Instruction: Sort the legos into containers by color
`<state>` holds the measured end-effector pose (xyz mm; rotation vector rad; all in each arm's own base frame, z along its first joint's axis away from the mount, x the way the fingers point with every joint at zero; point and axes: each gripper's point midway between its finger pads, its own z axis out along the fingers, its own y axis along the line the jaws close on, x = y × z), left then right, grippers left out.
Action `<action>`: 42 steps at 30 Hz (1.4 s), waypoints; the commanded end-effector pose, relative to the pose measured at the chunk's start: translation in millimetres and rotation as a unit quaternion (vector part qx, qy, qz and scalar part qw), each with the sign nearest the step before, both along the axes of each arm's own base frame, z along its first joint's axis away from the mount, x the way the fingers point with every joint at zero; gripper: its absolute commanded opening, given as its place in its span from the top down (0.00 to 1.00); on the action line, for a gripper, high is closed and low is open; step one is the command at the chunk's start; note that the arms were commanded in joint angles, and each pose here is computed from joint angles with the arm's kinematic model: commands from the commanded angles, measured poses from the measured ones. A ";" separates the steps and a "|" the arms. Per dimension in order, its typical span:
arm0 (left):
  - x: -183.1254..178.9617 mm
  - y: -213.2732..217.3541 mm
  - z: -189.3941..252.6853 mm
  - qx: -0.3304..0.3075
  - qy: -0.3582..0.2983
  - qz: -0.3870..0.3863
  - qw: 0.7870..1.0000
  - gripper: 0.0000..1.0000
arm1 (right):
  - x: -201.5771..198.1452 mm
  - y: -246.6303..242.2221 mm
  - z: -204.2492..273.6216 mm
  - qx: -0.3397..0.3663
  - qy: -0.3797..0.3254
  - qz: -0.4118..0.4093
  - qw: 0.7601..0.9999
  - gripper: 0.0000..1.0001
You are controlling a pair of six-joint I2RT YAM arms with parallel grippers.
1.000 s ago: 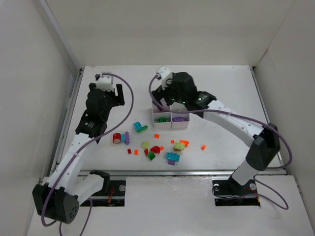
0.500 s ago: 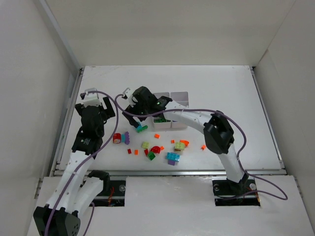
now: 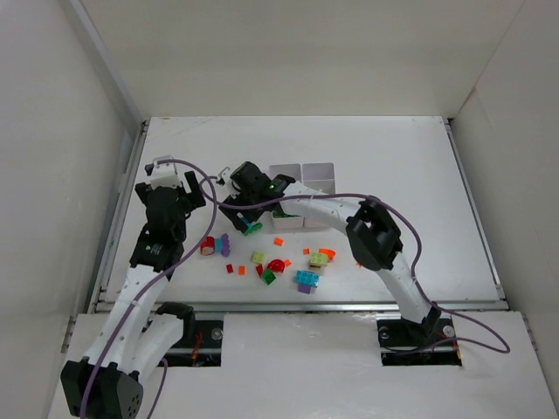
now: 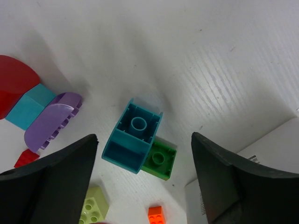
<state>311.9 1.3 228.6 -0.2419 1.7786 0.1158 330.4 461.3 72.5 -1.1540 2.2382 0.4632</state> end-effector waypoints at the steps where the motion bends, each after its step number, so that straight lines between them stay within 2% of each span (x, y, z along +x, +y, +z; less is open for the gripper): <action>1: 5.0 -1.5 16.6 -0.004 -0.031 -0.003 1.000 0.19 | -8.6 14.0 8.6 0.018 0.003 0.025 1.000 0.16; 2: 5.3 -3.3 16.4 -0.005 -0.031 -0.009 0.999 0.19 | -8.3 13.9 8.5 0.017 0.001 0.028 0.999 0.22; 6: 4.6 -3.2 14.4 -0.004 -0.026 -0.009 1.000 0.19 | -14.9 9.8 -3.9 0.003 0.016 0.038 0.999 0.34; 12: 4.0 -3.1 10.0 -0.003 -0.022 -0.009 1.000 0.19 | -14.9 9.9 -6.2 0.000 0.019 0.038 0.999 0.37; 13: 4.0 -3.1 10.0 -0.003 -0.022 -0.009 1.000 0.19 | -16.5 10.4 -10.9 -0.001 0.024 0.041 0.999 0.47; 15: 4.0 -3.1 10.0 -0.003 -0.022 -0.009 1.000 0.19 | -17.9 11.5 -8.5 0.000 0.026 0.048 0.998 0.58; 16: 4.3 -4.7 9.9 -0.004 -0.021 -0.013 1.000 0.19 | -16.6 13.2 -9.6 0.001 0.025 0.048 0.999 0.74; 20: 4.8 -9.4 9.4 0.002 -0.019 -0.031 0.999 0.19 | -17.6 17.1 2.3 0.012 0.022 0.059 0.998 1.00; 21: 5.6 -11.8 13.6 0.004 -0.022 -0.039 0.999 0.19 | -17.9 19.7 6.0 0.018 0.023 0.062 0.998 1.00; 24: 6.2 -26.2 16.6 0.027 -0.019 -0.094 0.995 0.19 | -3.7 29.2 54.3 0.080 0.011 0.054 0.995 1.00; 27: 7.2 -37.0 27.3 0.048 -0.028 -0.136 0.989 0.19 | 20.0 29.0 121.2 0.198 0.035 0.037 0.979 1.00; 28: 5.2 -39.1 31.4 0.053 -0.034 -0.145 0.987 0.19 | 30.7 20.4 145.0 0.244 0.052 0.044 0.968 1.00; 29: 4.0 -40.9 39.3 0.059 -0.044 -0.153 0.986 0.19 | 37.9 19.0 181.4 0.296 0.032 0.052 0.953 1.00; 31: 1.7 -46.8 54.5 0.076 -0.072 -0.176 0.979 0.19 | 38.1 9.6 217.2 0.356 0.055 0.060 0.931 1.00; 32: 0.7 -49.4 61.0 0.083 -0.085 -0.186 0.975 0.19 | 50.3 -1.9 239.7 0.382 0.036 0.064 0.921 1.00; 34: -1.7 -64.4 71.5 0.101 -0.114 -0.233 0.961 0.21 | 45.8 -13.9 259.2 0.397 0.034 0.090 0.913 1.00; 36: -5.6 -79.3 79.7 0.148 -0.140 -0.287 0.936 0.22 | 27.4 -27.9 289.5 0.419 0.037 0.170 0.891 1.00; 37: -11.9 -100.3 83.2 0.165 -0.163 -0.348 0.908 0.22 | 14.2 -30.7 300.6 0.423 0.032 0.209 0.881 1.00; 39: -17.6 -117.4 89.4 0.215 -0.192 -0.403 0.869 0.19 | -8.9 -41.4 308.7 0.428 0.053 0.283 0.857 1.00; 42: -23.7 -146.0 105.3 0.240 -0.236 -0.479 0.811 0.16 | -37.9 -53.6 319.5 0.429 0.073 0.352 0.829 1.00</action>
